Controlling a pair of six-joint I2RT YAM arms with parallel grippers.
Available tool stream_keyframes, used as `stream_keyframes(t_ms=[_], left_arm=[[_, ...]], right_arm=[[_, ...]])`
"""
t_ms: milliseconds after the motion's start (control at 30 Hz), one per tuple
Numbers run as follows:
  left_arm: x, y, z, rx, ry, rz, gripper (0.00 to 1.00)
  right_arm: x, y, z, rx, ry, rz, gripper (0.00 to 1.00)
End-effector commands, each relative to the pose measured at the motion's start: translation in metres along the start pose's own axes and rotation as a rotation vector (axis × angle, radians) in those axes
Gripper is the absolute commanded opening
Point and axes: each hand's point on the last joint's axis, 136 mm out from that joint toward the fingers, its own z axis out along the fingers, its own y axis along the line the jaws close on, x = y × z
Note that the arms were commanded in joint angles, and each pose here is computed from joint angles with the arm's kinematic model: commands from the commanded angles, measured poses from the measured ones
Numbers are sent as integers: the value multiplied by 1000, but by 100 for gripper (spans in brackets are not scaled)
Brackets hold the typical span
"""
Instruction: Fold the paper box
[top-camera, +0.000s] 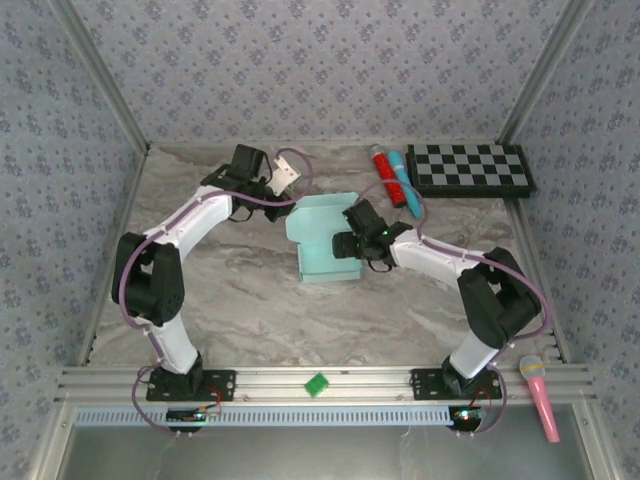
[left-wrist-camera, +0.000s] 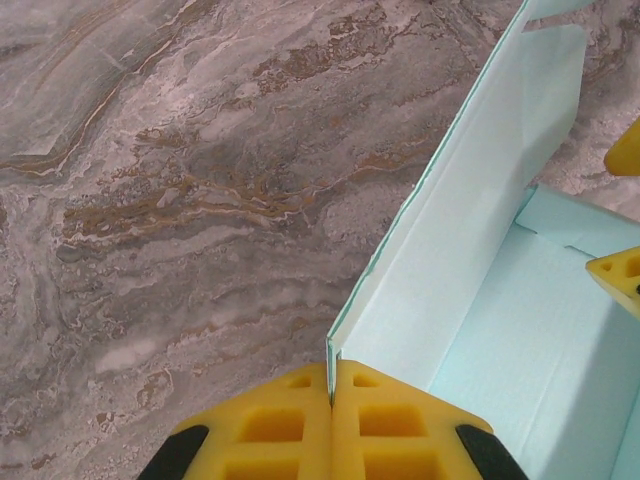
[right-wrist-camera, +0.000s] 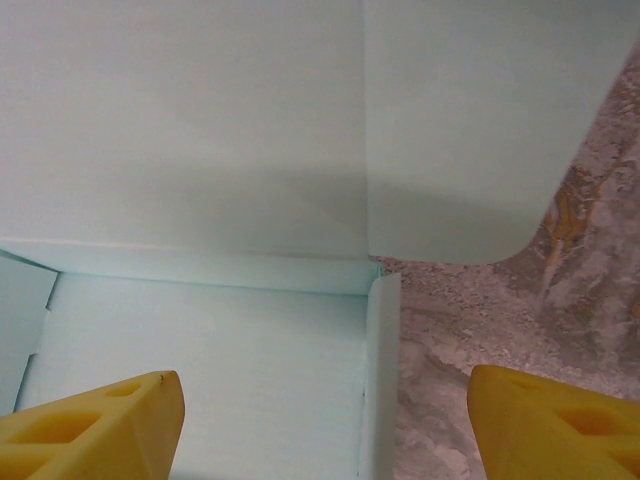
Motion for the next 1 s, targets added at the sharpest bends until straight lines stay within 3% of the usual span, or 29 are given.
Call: stream_keyframes(t_ms=[0, 967], left_arm=[[-12, 1, -1, 16, -24, 41, 6], [-15, 3, 12, 45, -23, 70, 9]], right_arm=[[1, -10, -8, 30, -22, 17, 77], [27, 12, 25, -93, 51, 37, 71]])
